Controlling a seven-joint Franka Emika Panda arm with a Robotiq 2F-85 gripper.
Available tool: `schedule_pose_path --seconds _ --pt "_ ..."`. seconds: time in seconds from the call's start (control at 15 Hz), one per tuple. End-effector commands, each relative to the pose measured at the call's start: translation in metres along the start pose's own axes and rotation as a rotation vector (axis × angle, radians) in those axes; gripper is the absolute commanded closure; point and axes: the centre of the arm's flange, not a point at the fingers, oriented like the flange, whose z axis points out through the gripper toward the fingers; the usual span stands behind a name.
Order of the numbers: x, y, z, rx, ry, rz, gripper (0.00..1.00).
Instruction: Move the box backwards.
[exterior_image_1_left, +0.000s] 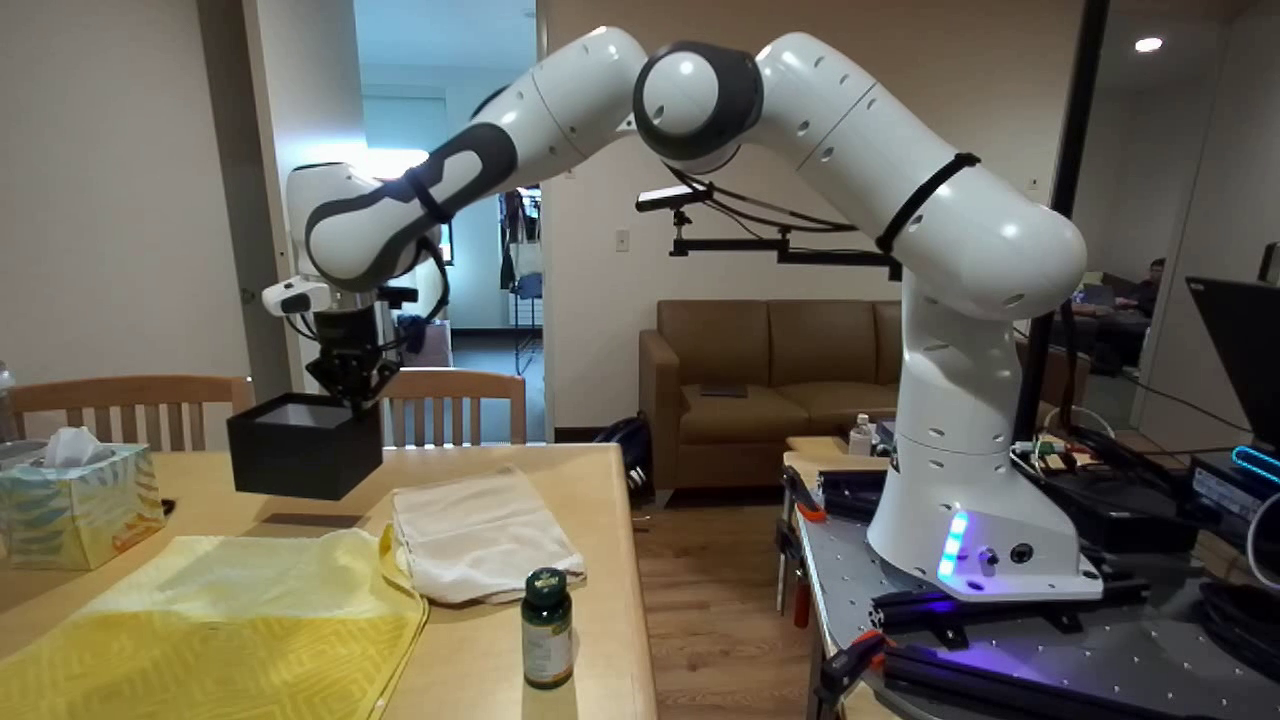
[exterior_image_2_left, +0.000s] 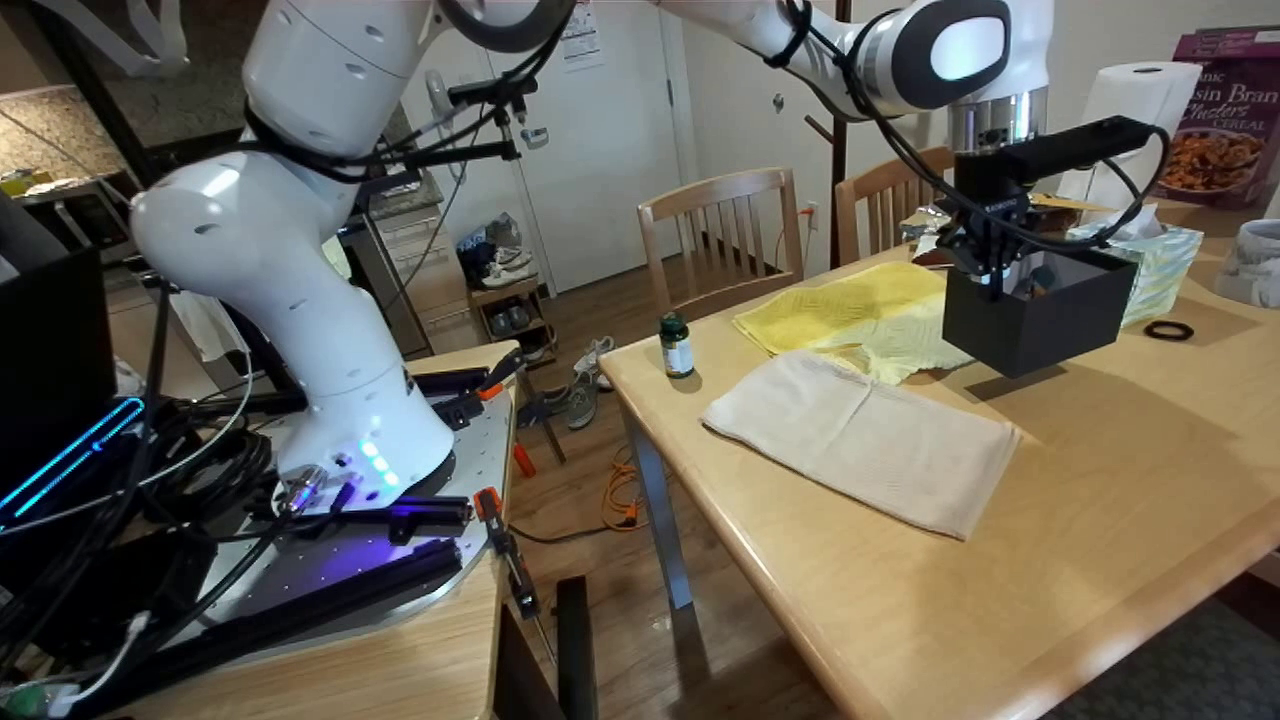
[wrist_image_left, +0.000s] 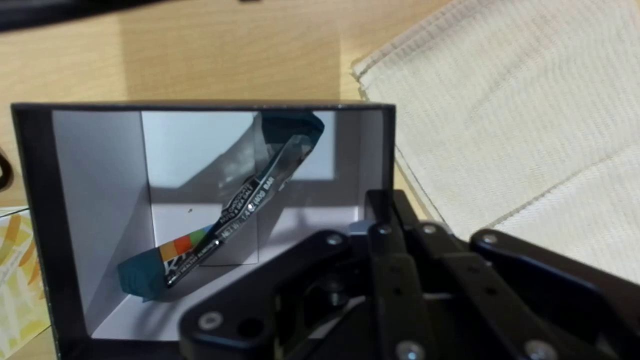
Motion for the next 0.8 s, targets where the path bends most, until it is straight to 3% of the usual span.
schedule_pose_path --seconds 0.0,0.4,0.73 --pt "-0.0025 0.0086 -0.0012 -0.002 0.03 0.009 0.99" --pt "-0.0053 0.0085 -0.003 -0.019 0.003 0.053 0.99" --pt "-0.0051 0.0077 -0.0021 -0.023 0.039 0.129 0.99"
